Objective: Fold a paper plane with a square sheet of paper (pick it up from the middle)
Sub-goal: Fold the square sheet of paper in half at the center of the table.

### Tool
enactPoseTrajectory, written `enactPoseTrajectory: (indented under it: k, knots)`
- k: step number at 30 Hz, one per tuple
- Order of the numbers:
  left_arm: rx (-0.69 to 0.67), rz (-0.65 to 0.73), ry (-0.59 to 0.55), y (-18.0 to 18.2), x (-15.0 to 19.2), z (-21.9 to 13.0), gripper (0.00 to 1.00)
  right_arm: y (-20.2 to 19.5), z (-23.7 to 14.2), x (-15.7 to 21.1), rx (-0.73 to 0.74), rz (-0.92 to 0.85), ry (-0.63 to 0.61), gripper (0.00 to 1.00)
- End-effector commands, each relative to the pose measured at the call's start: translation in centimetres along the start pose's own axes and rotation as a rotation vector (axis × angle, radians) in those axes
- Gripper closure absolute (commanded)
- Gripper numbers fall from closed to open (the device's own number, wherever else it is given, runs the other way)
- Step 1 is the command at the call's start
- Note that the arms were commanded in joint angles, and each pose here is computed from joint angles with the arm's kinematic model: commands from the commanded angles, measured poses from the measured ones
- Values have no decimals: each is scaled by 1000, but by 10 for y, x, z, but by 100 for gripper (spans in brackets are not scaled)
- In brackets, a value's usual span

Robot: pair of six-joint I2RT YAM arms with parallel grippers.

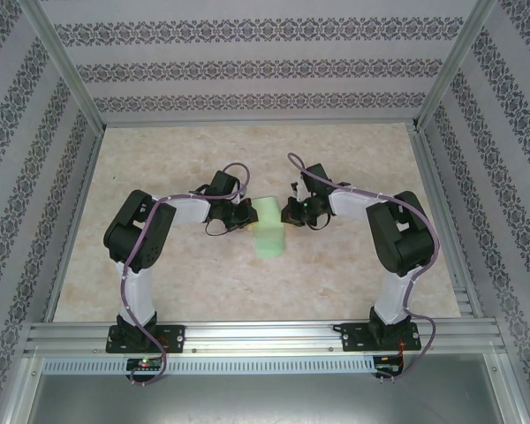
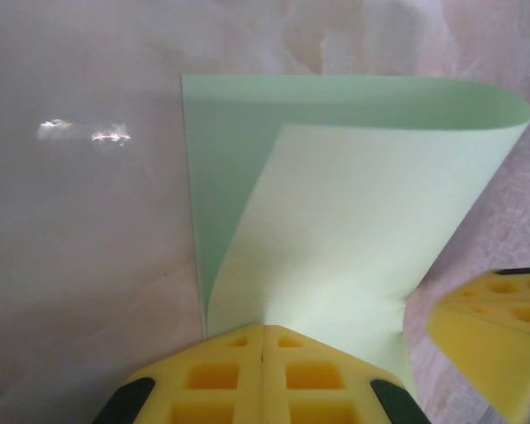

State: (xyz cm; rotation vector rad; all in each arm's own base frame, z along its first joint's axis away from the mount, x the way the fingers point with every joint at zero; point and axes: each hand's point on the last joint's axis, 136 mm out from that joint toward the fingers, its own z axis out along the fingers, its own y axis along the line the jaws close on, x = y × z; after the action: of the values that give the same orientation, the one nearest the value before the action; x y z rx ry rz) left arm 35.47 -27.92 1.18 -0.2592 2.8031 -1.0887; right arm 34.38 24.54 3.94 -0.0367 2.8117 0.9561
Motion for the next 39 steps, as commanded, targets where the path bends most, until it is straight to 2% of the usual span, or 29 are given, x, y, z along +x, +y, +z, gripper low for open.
enactPoseTrajectory:
  k: [1, 6, 13, 18, 25, 28, 33, 39]
  knots:
    - [-392, -150, 171, 116, 66, 16, 100, 42, -16, -29, -74, -57, -85, 96]
    - [-390, -143, 175, 114, 65, 15, 100, 44, 12, -35, -88, -48, -60, 97]
    - [-395, -145, 182, 114, 66, 14, 100, 31, 34, -35, -83, -31, -34, 99]
    - [-401, -141, 190, 117, 69, 13, 100, -1, 37, -25, -30, 4, -22, 99]
    - [-413, -142, 195, 121, 71, 13, 100, -51, 19, -21, 31, 74, -47, 99]
    - [-412, -137, 197, 120, 71, 14, 100, -36, 0, -33, -1, 67, -82, 99]
    - [-417, -127, 196, 118, 69, 12, 100, 17, -22, -52, -96, -4, -151, 99]
    - [-418, -130, 198, 117, 68, 12, 100, 36, 12, -47, -109, -21, -93, 99]
